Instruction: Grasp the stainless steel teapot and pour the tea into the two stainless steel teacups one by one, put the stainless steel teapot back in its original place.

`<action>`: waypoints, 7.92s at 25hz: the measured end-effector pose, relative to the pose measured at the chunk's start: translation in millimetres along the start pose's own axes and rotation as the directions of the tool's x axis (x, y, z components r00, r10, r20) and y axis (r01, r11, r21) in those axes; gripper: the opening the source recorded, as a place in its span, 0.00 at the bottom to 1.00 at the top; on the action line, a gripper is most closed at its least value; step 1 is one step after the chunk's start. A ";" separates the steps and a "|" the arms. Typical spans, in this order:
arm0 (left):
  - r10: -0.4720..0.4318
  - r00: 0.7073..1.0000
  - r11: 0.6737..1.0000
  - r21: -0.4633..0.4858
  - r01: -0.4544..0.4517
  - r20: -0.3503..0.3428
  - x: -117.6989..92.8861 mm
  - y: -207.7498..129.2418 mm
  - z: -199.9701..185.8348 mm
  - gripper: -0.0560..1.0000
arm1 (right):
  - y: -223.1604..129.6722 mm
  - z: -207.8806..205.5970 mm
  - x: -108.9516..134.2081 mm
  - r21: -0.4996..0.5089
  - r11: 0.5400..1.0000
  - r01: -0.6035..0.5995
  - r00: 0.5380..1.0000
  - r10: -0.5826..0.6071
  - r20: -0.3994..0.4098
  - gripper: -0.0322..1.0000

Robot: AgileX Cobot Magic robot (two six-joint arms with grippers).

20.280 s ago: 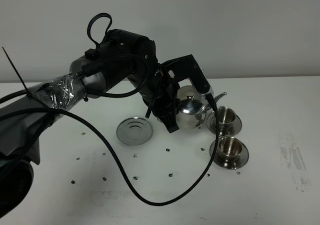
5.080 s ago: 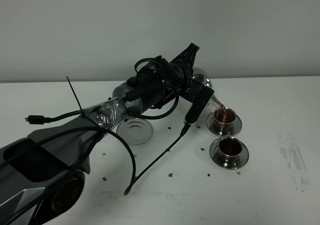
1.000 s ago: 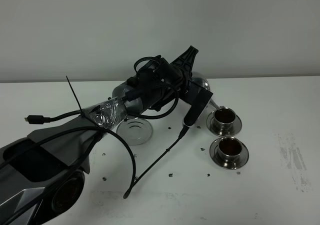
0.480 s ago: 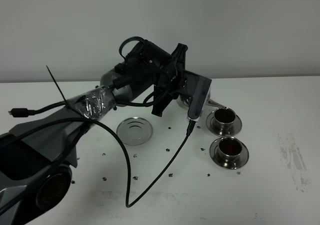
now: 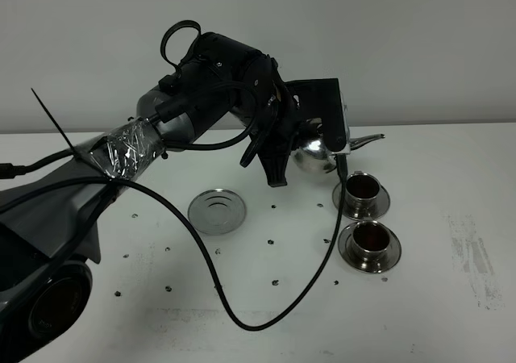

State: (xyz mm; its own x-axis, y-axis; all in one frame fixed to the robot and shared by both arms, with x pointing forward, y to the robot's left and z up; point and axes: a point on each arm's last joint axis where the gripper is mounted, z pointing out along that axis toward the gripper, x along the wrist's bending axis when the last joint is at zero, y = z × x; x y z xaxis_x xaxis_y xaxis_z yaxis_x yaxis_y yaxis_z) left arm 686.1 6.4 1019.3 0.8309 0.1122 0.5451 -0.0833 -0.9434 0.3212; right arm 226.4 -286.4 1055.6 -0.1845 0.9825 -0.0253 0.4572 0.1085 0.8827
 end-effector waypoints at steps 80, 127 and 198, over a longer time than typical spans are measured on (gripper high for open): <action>-0.700 0.709 0.710 0.185 0.679 0.086 -22.3 -88.6 -49.2 0.26 | 0.0 0.0 0.3 0.000 1.000 -0.002 1.000 0.002 -0.003 0.36; -0.875 0.484 0.481 0.145 0.864 0.017 -45.8 -154.4 -2.9 0.26 | 0.0 0.0 0.3 0.000 1.000 -0.002 1.000 0.002 -0.003 0.36; -0.851 0.525 0.522 0.093 0.848 -0.001 -37.0 -146.1 -42.0 0.39 | 0.1 0.0 0.3 -0.001 1.000 -0.005 1.000 0.005 -0.004 0.36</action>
State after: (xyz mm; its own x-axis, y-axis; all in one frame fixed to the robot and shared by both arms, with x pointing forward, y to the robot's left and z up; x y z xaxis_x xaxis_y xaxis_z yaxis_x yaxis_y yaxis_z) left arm 644.4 153.2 984.7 0.5062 0.8623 0.0136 0.7122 -0.4268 0.5574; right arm 226.4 -286.0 1055.6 -0.1853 0.9825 -0.0190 0.4576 0.1034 0.8831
